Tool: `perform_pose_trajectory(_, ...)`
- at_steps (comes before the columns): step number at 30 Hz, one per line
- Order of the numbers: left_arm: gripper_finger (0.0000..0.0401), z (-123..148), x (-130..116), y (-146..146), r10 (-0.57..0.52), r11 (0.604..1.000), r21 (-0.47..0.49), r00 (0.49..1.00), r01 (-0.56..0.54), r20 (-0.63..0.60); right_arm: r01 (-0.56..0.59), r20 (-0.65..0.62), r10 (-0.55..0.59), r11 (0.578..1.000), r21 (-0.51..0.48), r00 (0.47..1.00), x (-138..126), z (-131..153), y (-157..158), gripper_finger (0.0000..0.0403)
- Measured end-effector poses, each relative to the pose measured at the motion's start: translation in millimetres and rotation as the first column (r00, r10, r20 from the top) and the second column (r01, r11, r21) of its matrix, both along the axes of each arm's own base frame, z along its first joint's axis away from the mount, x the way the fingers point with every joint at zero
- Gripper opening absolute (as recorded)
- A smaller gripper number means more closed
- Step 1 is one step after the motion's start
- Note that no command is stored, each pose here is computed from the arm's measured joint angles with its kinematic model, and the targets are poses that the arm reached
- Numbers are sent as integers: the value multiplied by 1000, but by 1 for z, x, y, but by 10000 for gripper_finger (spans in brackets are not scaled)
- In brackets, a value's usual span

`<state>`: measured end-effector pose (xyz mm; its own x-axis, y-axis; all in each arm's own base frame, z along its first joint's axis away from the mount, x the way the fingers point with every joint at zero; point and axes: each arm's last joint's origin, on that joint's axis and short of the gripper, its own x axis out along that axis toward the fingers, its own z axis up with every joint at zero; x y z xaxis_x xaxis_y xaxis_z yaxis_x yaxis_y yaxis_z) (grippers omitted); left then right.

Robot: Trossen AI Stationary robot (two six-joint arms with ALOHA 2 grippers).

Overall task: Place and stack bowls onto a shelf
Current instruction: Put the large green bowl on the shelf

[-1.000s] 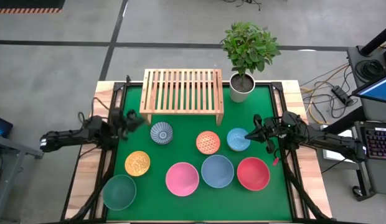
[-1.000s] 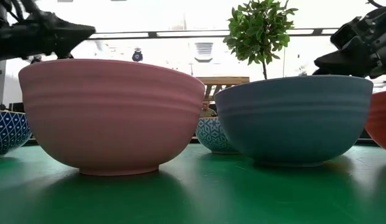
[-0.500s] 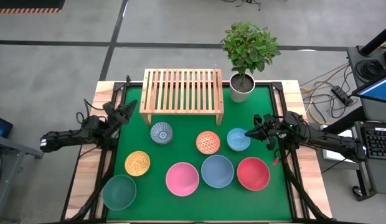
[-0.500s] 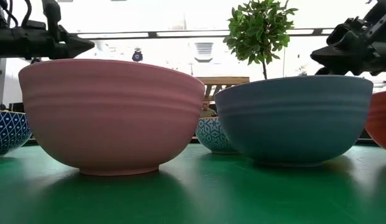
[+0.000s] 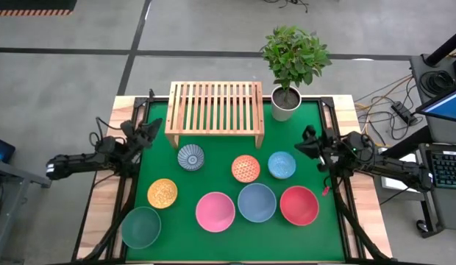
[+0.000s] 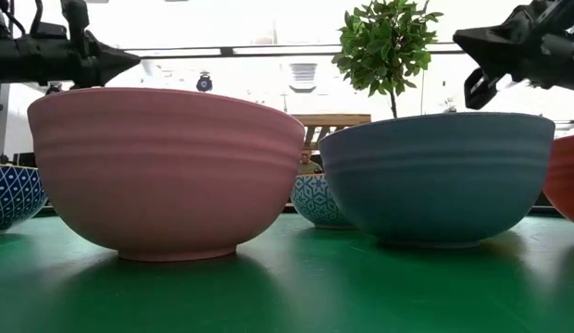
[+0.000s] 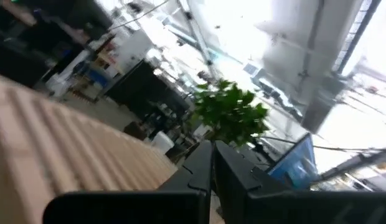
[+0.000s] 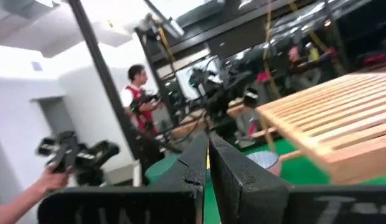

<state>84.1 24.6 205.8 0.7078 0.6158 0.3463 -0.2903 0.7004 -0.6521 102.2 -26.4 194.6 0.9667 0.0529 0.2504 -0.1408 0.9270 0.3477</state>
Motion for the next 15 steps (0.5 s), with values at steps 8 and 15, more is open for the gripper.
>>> perform_pose_trajectory(8,0,50,10,-5,-164,977,113,977,181,-138,76,-24,-77,996,-38,997,8,17,-5,9)
perform_pose_trajectory(15,0,89,33,-7,-352,936,-168,796,310,-492,81,-145,-94,993,-91,985,31,23,-13,9)
